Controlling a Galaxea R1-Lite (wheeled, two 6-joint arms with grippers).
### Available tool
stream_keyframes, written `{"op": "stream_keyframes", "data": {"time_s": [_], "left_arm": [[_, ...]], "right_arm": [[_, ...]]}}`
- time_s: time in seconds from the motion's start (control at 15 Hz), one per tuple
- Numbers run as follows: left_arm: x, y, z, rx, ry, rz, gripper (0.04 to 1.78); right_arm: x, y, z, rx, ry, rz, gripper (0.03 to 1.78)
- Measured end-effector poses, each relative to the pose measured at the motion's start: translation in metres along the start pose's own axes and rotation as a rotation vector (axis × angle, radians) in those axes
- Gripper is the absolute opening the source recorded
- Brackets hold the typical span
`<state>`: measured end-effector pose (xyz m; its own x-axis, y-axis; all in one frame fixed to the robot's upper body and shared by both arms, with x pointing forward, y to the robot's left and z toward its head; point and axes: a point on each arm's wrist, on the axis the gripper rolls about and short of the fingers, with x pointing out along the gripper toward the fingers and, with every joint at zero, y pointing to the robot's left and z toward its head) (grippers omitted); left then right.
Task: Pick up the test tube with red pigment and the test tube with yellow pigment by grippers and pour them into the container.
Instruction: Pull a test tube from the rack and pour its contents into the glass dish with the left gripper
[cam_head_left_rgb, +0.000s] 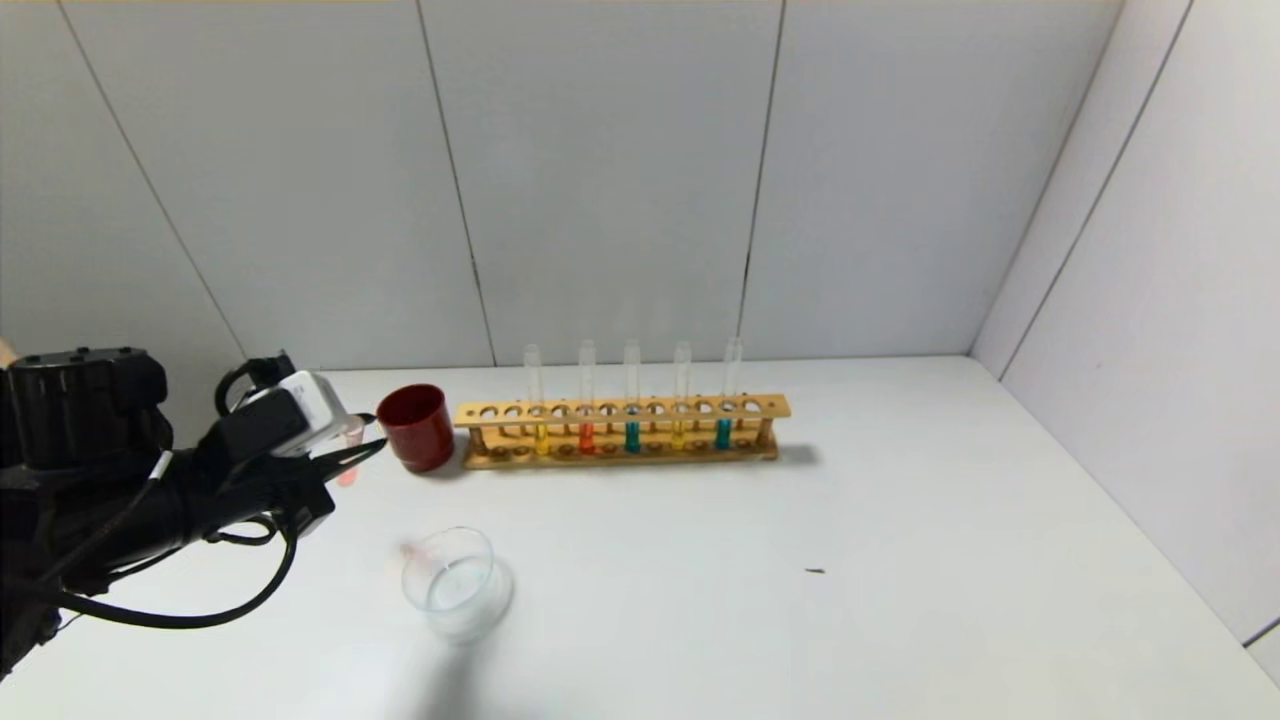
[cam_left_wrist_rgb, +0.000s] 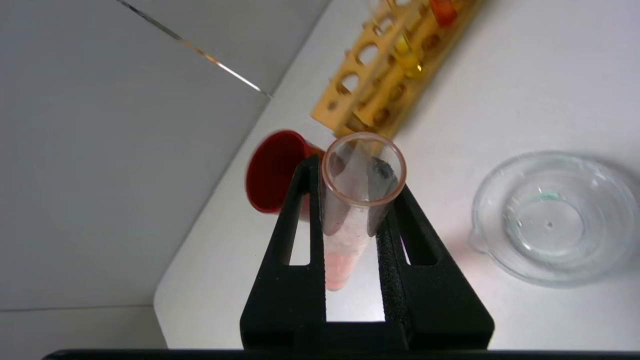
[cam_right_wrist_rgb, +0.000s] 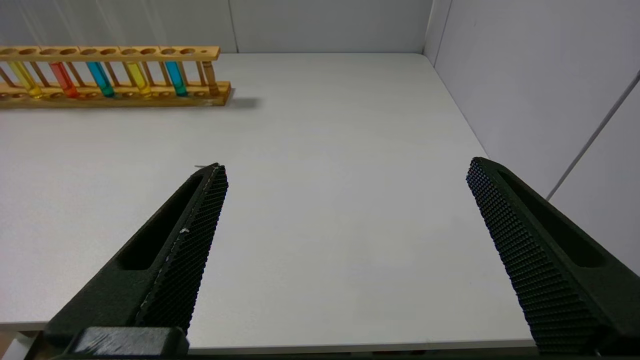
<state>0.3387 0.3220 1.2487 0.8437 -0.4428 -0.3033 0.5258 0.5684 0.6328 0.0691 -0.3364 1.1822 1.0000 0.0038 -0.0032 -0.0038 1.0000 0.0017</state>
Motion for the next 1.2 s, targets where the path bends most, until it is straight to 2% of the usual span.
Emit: {"op": "stream_keyframes", "data": {"time_s": [0.2,0.4,0.6,0.73,0.93,1.07,1.2], "left_arm": [[0.001,-0.014,-0.013,0.036,0.024,-0.028,0.34],[0.010,-0.013,-0.018,0.103,-0.005,0.027,0.34],[0.026,-0.009,-0.026,0.246,-0.022,0.109,0.34],[0.034,-0.011,-0.030,0.315,-0.030,0.132,0.34],[0.037,-0.023,-0.035,0.356,-0.001,0.098,0.34],[0.035,-0.032,-0.033,0.424,-0.004,0.078,0.34],[0.030,-0.041,-0.030,0.433,-0.006,0.051,0.34]], "right_arm": [[0.000,0.000,0.000,0.000,0.000,0.000,1.75],[0.000,0.000,0.000,0.000,0.000,0.000,1.75],[0.000,0.000,0.000,0.000,0.000,0.000,1.75],[0.000,0.000,0.000,0.000,0.000,-0.001,1.75],[0.000,0.000,0.000,0.000,0.000,0.000,1.75],[0.000,0.000,0.000,0.000,0.000,0.000,1.75],[0.000,0.000,0.000,0.000,0.000,0.000,1.75]]}}
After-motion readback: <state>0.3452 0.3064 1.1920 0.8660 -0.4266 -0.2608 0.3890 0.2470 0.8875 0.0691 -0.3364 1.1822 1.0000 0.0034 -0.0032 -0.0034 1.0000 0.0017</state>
